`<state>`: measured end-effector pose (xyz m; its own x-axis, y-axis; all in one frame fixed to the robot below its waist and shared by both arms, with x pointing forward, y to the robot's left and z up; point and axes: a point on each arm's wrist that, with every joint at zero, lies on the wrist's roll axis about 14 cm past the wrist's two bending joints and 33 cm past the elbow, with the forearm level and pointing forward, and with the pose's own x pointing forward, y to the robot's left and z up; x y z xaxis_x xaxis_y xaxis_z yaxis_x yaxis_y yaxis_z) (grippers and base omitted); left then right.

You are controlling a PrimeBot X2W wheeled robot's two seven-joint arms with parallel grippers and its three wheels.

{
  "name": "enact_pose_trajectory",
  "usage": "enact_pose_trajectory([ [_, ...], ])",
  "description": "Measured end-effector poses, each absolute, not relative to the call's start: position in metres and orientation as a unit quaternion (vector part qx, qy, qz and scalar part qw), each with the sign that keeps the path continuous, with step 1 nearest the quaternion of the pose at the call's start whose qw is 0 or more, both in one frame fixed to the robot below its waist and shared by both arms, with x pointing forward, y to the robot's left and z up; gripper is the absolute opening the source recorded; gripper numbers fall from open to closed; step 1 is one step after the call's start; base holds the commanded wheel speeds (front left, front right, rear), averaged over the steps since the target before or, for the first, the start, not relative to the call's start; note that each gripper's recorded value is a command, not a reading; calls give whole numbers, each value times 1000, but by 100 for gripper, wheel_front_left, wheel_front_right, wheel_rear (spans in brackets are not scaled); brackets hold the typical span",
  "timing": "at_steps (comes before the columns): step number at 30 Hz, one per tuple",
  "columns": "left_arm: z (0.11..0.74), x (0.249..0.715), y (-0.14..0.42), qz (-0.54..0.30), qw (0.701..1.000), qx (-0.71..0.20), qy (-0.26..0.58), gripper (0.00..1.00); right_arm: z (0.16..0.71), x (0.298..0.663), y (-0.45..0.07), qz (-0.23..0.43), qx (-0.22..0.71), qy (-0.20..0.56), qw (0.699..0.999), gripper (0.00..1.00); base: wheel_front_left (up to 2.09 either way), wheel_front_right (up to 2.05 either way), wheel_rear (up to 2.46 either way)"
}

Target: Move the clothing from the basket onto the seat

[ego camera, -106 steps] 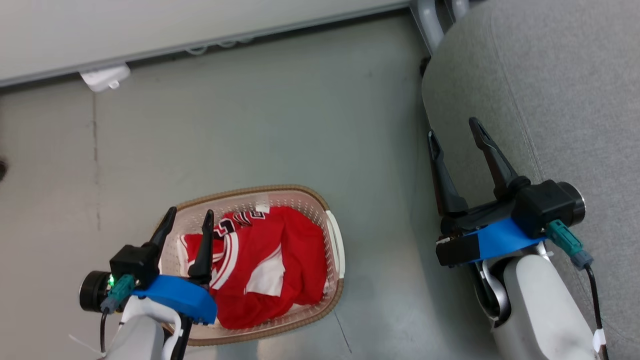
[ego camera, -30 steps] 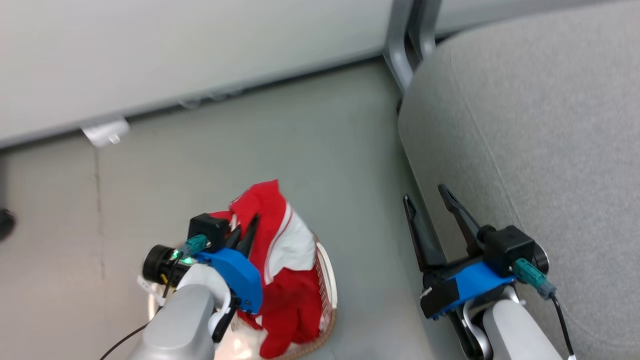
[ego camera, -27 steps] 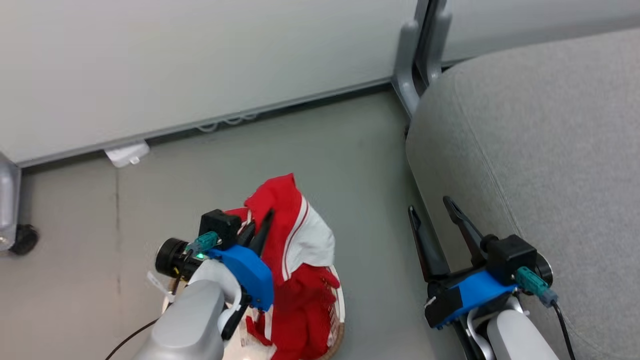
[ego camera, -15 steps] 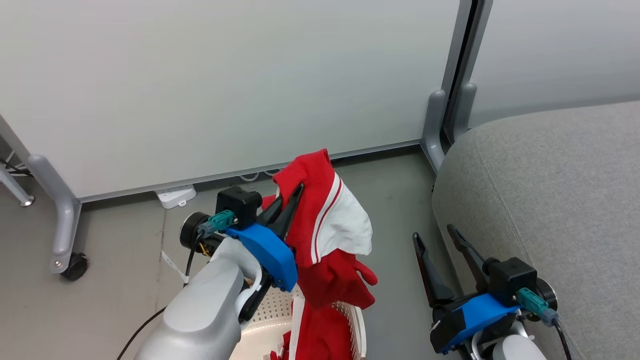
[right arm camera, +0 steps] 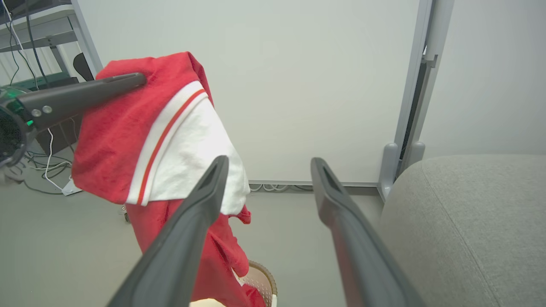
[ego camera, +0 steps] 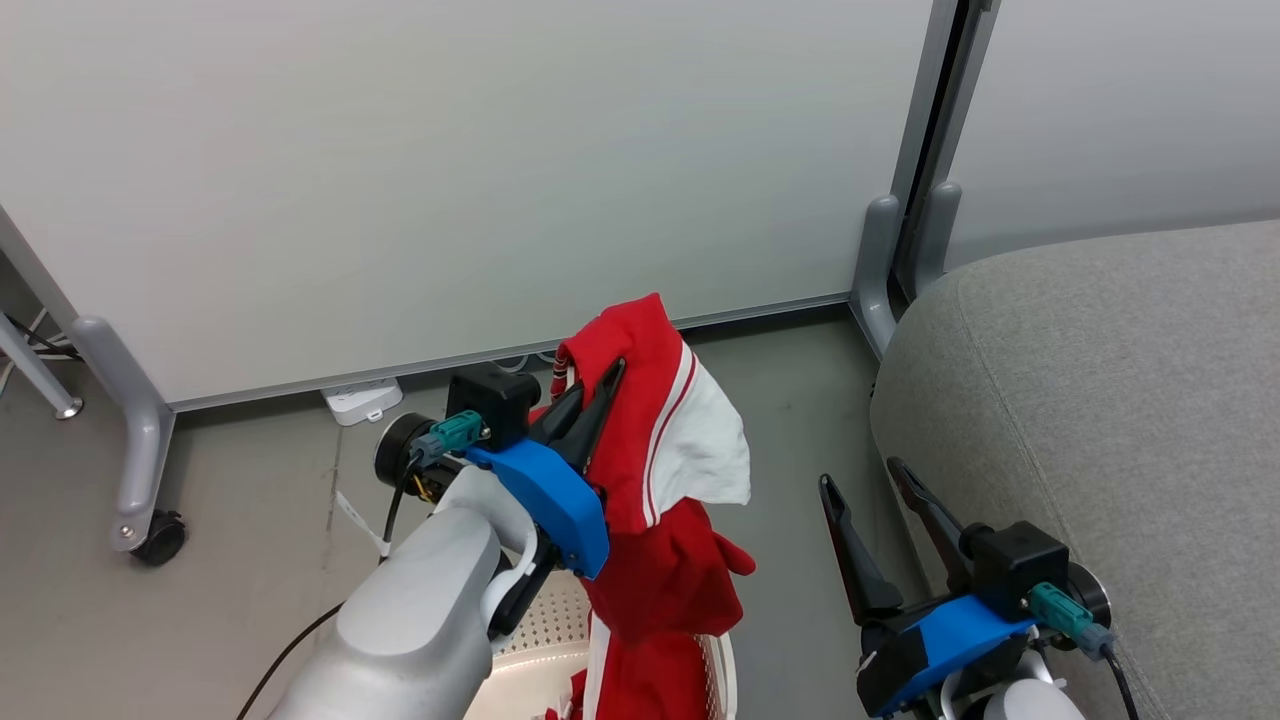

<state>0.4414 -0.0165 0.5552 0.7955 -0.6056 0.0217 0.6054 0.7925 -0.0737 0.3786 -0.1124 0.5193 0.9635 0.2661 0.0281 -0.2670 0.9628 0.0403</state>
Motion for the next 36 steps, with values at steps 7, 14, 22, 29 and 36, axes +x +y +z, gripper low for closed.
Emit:
enact_pose_trajectory([
  [7,550,441,-16,-320,946,-40,8,0,513,378,-101,151,19,0,988,100,0,0,0],
  [14,551,440,-18,-322,946,-42,8,0,495,372,-74,194,-3,28,981,100,0,0,0],
  [22,564,440,-25,-334,942,-44,0,0,490,376,-45,243,-25,31,969,100,0,0,0],
  [29,577,437,-32,-344,938,-46,-10,0,488,382,-31,268,-45,25,962,100,0,0,0],
  [36,583,431,-40,-354,934,-48,-13,0,492,390,-27,278,-61,10,959,100,0,0,0],
])
